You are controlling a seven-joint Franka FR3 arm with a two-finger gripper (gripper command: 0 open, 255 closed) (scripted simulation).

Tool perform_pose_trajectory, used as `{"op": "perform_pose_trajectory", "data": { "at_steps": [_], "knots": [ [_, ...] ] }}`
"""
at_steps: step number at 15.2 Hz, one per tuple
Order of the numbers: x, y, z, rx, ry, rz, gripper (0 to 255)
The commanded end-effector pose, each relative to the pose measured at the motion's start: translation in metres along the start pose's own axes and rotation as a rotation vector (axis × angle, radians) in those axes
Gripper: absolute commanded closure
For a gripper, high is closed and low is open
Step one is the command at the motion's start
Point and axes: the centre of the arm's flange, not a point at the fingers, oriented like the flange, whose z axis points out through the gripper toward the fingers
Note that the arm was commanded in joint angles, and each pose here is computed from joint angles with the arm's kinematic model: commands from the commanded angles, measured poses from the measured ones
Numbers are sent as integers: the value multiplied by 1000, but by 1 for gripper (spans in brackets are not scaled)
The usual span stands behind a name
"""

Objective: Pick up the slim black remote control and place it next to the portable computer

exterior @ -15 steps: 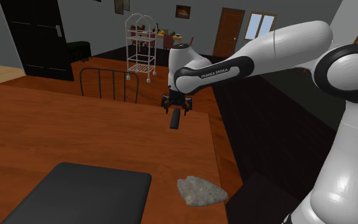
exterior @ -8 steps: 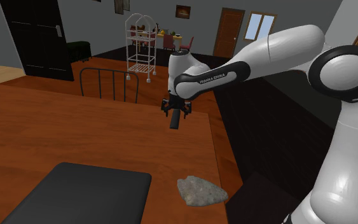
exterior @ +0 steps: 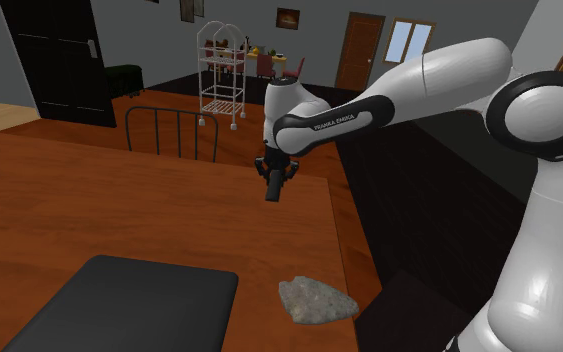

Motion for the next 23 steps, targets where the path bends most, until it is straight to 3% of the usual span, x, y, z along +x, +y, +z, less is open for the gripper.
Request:
{"op": "perform_pose_trajectory", "data": {
  "at_steps": [1, 6, 23],
  "knots": [
    [-1, 2, 5, -12, -8, 1, 255],
    [0, 2, 5, -12, -7, 1, 255],
    [21, 4, -82, -12, -7, 1, 255]
  ]
}}
